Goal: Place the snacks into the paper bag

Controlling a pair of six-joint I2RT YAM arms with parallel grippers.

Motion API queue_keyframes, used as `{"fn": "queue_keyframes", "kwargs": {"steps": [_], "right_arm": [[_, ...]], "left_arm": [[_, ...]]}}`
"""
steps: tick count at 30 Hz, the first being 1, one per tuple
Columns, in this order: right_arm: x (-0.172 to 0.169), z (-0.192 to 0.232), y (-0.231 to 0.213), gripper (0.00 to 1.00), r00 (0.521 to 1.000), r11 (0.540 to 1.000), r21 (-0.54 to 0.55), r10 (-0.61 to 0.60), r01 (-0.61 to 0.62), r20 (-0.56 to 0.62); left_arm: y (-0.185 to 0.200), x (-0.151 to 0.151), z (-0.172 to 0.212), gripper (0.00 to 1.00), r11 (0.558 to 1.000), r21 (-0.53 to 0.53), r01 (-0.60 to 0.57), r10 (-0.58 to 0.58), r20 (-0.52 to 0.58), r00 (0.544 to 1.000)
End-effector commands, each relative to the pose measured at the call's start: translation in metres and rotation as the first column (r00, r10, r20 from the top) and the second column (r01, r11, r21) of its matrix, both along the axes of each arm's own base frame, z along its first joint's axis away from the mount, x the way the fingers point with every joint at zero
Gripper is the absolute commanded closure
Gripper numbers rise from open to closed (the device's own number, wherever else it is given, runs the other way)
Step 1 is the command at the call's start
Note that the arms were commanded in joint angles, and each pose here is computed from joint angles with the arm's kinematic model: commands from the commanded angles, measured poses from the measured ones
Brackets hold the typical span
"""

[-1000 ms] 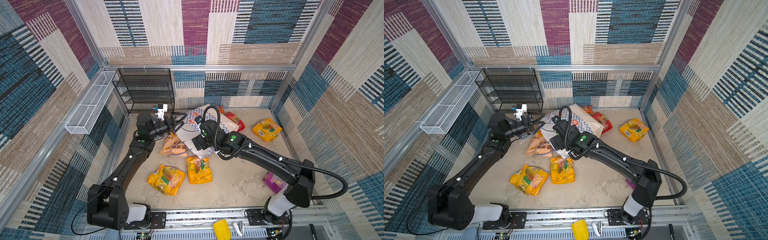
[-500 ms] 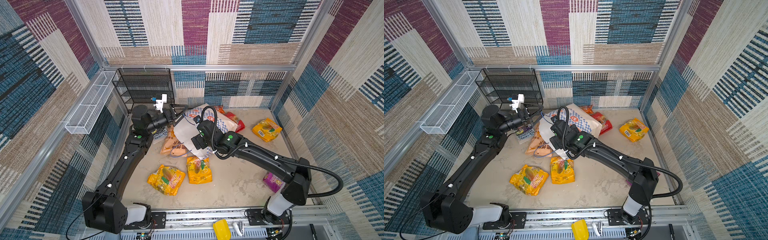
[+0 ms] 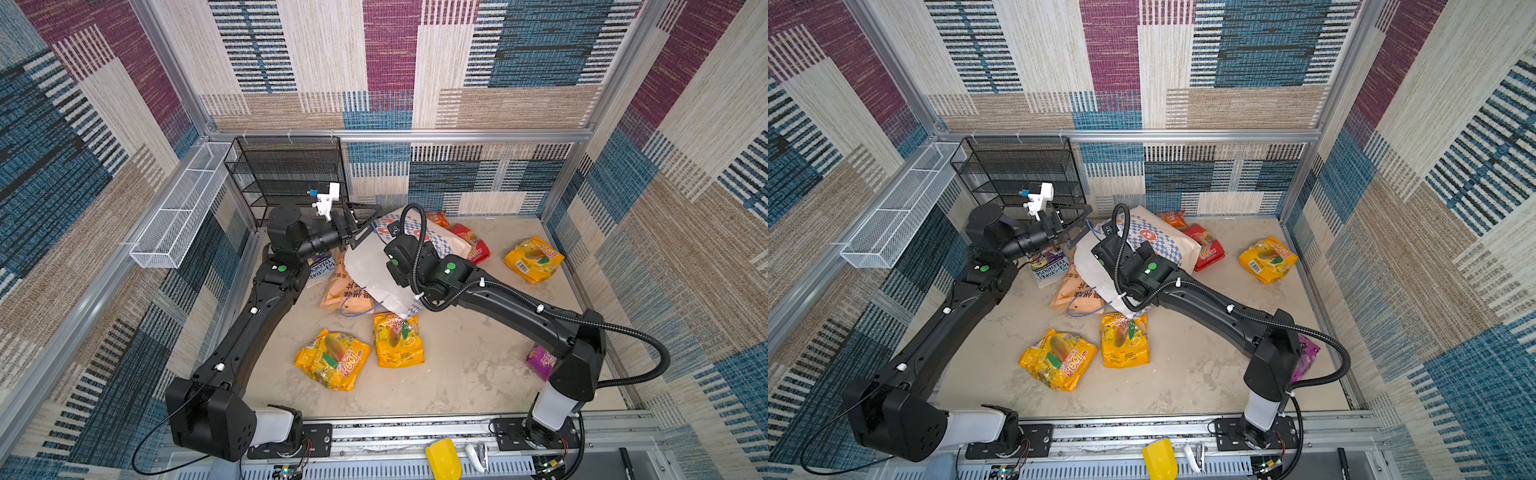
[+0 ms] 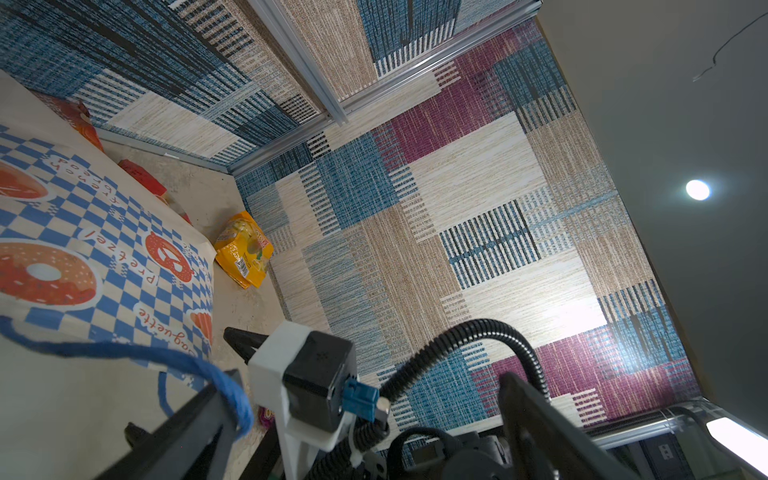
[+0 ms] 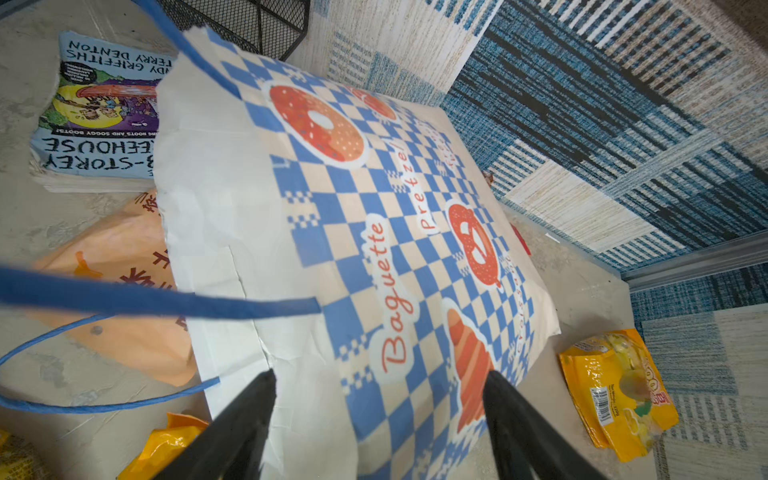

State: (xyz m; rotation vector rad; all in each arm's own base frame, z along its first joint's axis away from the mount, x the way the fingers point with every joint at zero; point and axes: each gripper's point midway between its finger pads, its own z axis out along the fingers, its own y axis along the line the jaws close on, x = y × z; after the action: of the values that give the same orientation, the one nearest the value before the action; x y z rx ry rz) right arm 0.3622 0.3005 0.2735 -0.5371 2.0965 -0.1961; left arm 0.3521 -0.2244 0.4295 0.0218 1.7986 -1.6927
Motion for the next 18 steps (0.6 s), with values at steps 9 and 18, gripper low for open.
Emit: {"fn": "queue_keyframes", "kwargs": {"steps": [9,18], "right_arm": [[0.001,-0.002,-0.026,0.33,0.992,0.989,-0.095,-0.108,0.113,0.064],[0.006,0.004,-0.032,0.43,0.983,0.981,-0.113,-0.144,0.157,0.114]], "left_arm": [[0.001,0.004,0.01,0.01,1.0,0.005,-0.014,0.014,0.027,1.0],[0.001,0.006,0.009,0.01,1.0,0.016,-0.02,0.02,0.017,1.0]]}}
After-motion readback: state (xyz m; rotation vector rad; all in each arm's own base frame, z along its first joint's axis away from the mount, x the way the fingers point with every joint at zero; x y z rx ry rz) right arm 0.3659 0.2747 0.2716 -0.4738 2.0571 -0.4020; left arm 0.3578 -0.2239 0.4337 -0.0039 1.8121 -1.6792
